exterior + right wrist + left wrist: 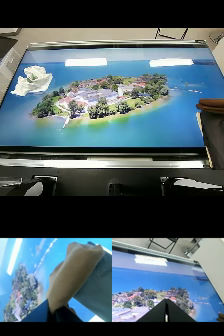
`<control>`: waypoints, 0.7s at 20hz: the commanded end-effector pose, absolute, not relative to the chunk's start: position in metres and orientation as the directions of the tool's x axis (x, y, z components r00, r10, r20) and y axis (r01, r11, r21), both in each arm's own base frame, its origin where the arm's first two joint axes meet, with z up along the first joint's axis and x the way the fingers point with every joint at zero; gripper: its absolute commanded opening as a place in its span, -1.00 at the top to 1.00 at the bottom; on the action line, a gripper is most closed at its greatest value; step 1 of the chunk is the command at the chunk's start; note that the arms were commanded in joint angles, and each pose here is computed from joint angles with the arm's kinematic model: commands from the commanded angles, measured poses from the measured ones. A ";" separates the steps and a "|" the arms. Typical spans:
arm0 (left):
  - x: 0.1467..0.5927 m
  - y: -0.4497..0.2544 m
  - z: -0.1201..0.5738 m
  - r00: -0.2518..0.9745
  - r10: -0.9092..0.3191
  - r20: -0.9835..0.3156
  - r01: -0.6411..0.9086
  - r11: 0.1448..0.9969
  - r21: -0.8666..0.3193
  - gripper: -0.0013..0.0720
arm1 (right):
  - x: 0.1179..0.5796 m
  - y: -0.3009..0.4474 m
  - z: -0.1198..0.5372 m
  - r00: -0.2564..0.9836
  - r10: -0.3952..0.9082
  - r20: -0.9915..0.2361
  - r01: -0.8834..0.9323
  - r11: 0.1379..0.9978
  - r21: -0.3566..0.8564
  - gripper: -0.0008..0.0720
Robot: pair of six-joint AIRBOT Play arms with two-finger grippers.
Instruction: Fold the clothes and pants, and hang the long-sleeved shirts on hangers.
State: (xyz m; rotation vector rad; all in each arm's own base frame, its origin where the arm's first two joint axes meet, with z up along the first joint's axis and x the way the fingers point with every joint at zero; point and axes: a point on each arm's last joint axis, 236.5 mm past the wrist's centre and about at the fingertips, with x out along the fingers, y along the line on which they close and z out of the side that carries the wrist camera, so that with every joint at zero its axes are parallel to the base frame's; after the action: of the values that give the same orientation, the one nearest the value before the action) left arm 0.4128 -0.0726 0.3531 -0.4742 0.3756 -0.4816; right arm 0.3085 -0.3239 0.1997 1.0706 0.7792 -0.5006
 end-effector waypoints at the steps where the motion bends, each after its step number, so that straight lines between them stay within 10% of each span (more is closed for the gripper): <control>1: 0.413 -0.073 0.353 0.823 -0.520 -0.231 0.350 0.783 -0.514 0.90 | 0.263 -0.325 0.175 0.483 0.010 -0.875 0.814 0.364 0.453 0.86; 9: 0.411 -0.080 0.353 0.813 -0.535 -0.231 0.365 0.776 -0.514 0.90 | 0.145 -0.309 0.073 0.022 -0.010 -1.000 0.964 0.264 0.019 0.86; 14: 0.411 -0.082 0.353 0.811 -0.538 -0.231 0.368 0.775 -0.514 0.90 | 0.121 -0.273 -0.005 -0.060 0.100 -0.993 0.962 0.271 -0.031 0.86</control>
State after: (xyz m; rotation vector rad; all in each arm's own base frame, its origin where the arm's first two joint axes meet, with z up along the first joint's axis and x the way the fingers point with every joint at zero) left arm 0.4112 -0.0810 0.3530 -0.4710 0.3814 -0.5015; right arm 0.1460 -0.2872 0.0344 1.0789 1.3475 -0.9484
